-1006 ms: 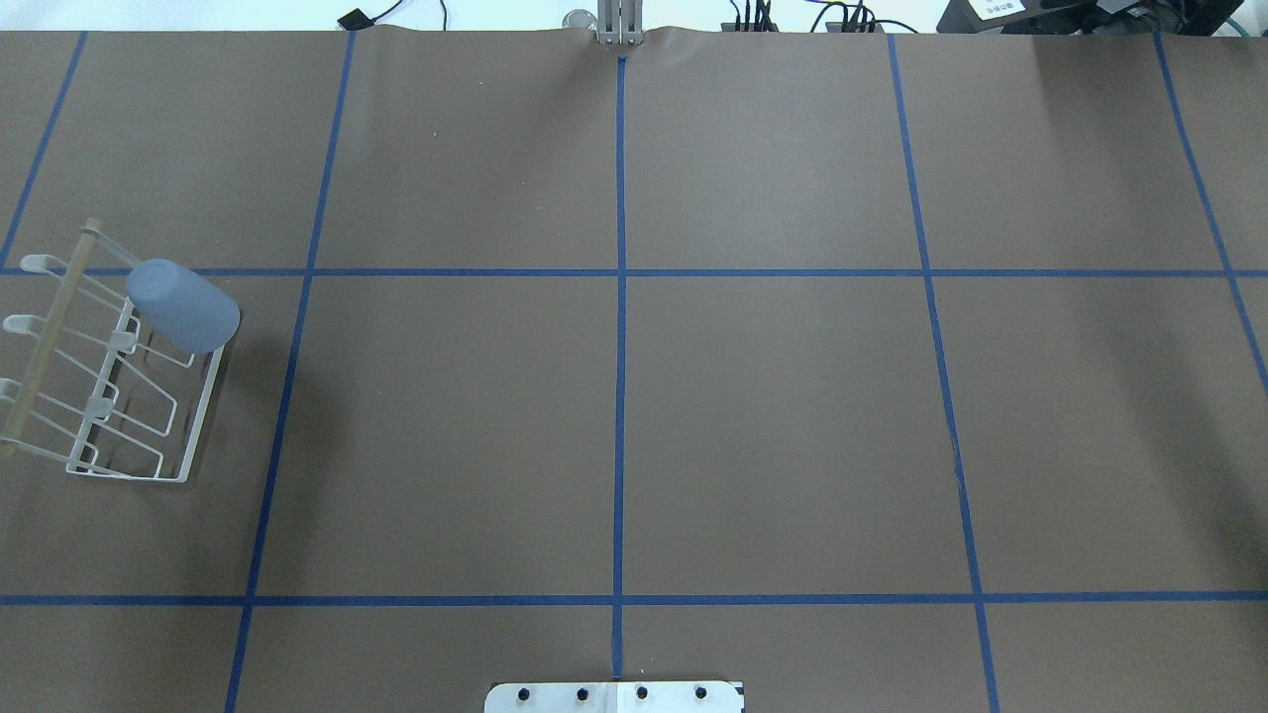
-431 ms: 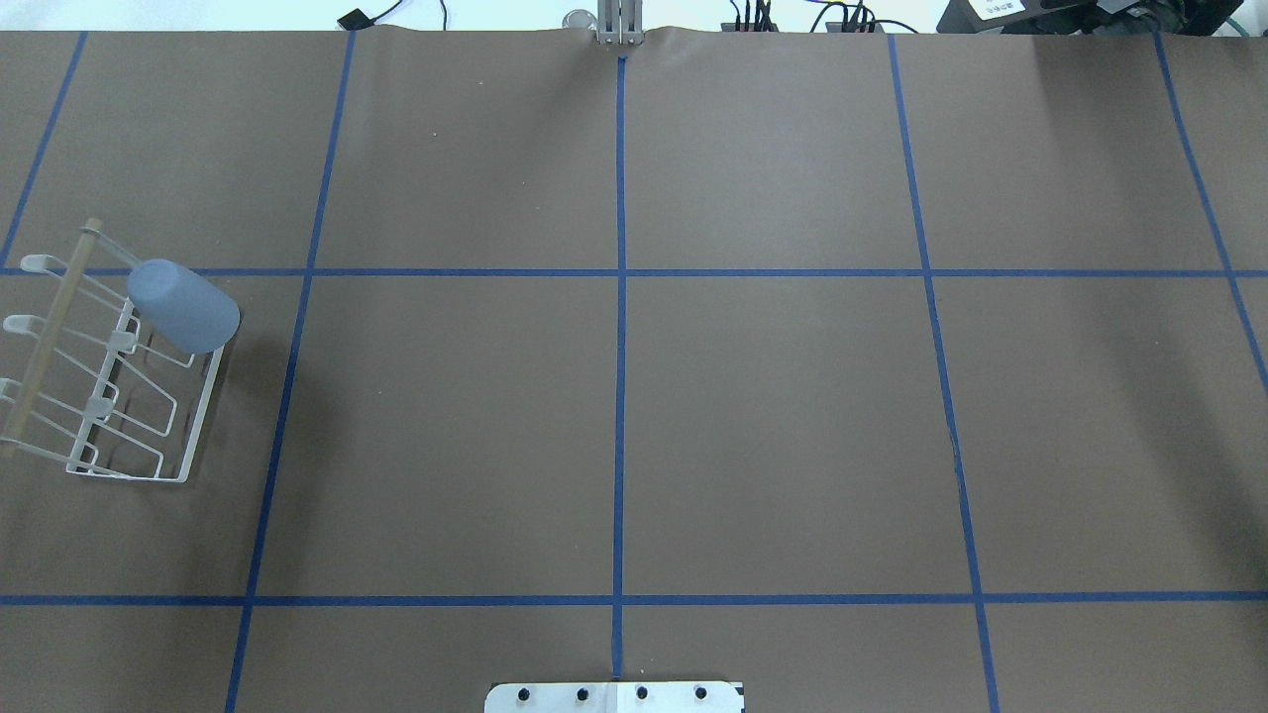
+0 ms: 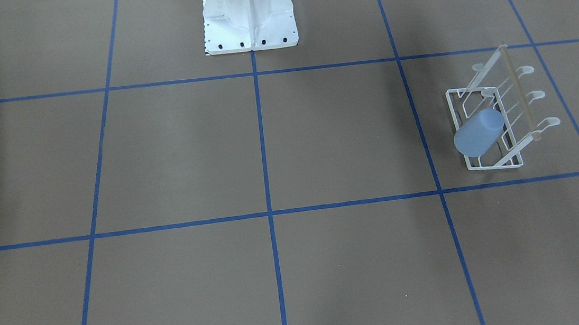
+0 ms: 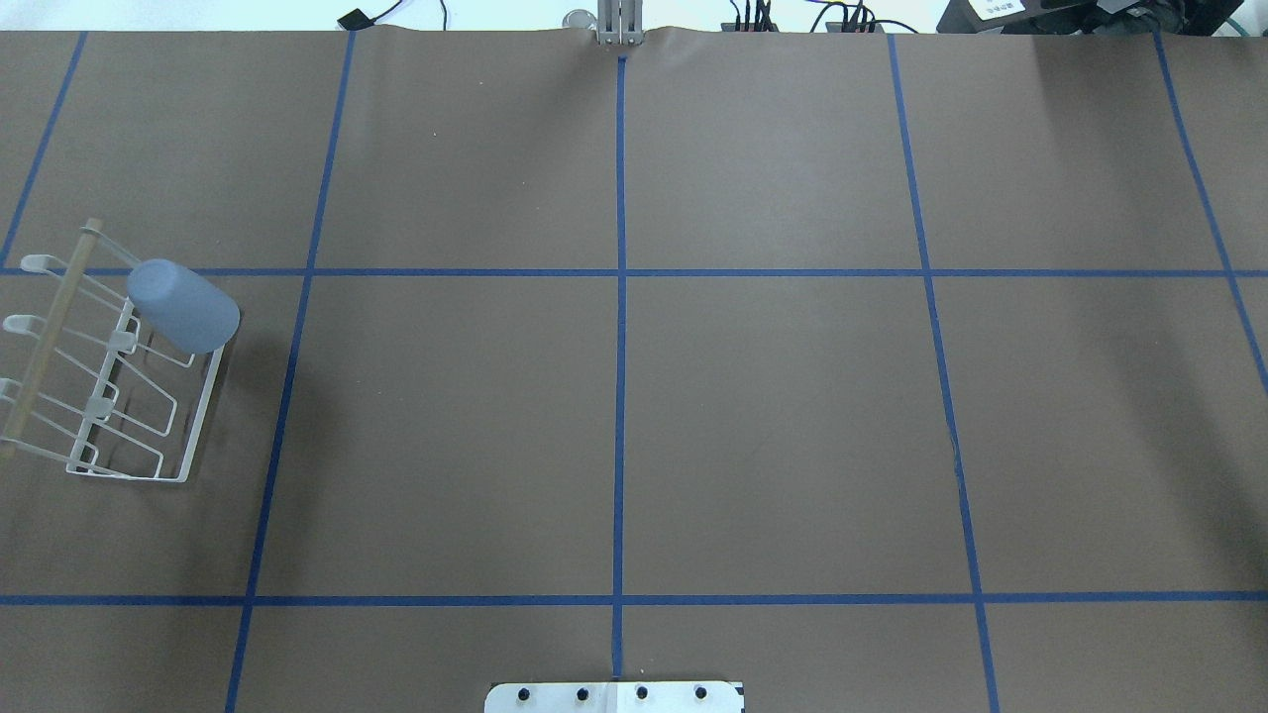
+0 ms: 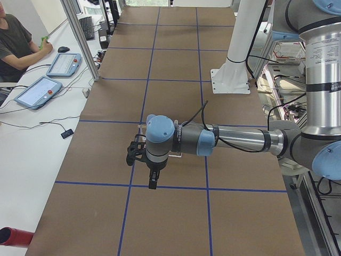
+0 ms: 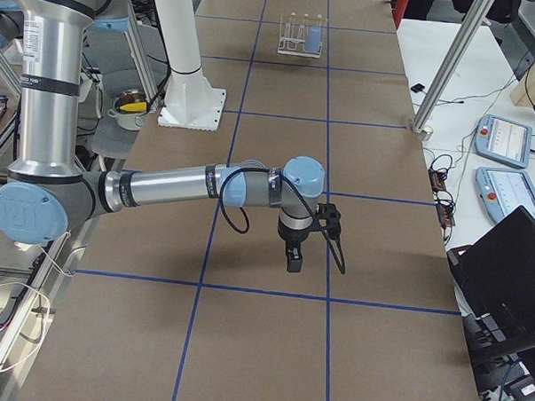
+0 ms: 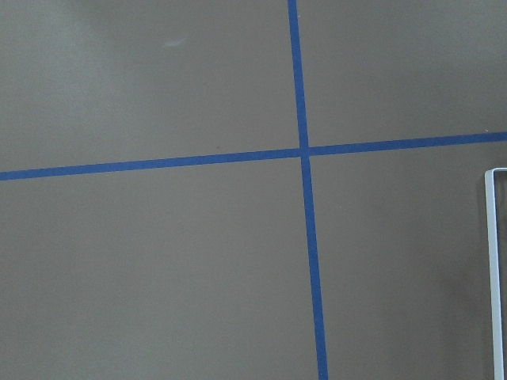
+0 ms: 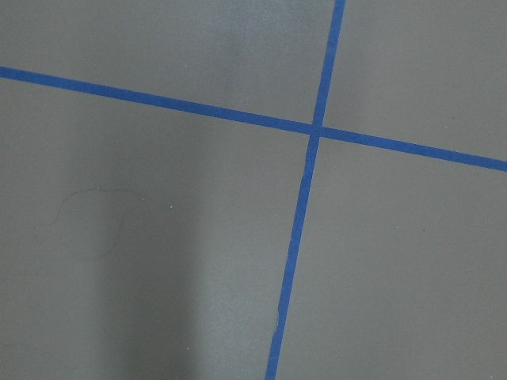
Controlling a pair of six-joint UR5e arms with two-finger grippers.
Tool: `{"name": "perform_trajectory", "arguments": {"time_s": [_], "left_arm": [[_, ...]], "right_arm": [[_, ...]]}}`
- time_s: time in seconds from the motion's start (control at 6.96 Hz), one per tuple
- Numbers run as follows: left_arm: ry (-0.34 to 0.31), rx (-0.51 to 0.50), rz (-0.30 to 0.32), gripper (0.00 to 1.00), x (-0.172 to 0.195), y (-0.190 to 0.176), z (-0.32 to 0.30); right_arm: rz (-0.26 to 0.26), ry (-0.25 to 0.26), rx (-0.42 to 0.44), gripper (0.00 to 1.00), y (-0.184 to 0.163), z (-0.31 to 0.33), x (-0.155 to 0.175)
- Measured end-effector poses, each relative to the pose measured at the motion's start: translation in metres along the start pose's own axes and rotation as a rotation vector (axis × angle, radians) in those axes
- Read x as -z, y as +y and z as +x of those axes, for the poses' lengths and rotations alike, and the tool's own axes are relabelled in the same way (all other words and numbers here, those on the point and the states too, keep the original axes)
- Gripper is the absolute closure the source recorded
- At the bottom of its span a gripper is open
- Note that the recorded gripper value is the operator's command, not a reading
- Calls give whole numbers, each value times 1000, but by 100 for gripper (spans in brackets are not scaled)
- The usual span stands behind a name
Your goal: Hang cup on cup holder
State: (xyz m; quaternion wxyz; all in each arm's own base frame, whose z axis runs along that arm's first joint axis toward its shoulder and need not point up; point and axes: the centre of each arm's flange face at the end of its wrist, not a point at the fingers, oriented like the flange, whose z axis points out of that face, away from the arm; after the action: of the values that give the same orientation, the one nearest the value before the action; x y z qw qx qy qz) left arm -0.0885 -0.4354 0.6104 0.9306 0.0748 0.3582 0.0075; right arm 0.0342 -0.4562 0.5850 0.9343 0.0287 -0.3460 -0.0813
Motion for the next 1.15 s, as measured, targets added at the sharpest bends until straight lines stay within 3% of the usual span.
{"name": "perform_trajectory", "arguments": {"time_s": [1.15], "left_arm": [[1,-18,10,2,3,-7,4]], "right_arm": [[-1,-2,-1,0,0,0,0]]}}
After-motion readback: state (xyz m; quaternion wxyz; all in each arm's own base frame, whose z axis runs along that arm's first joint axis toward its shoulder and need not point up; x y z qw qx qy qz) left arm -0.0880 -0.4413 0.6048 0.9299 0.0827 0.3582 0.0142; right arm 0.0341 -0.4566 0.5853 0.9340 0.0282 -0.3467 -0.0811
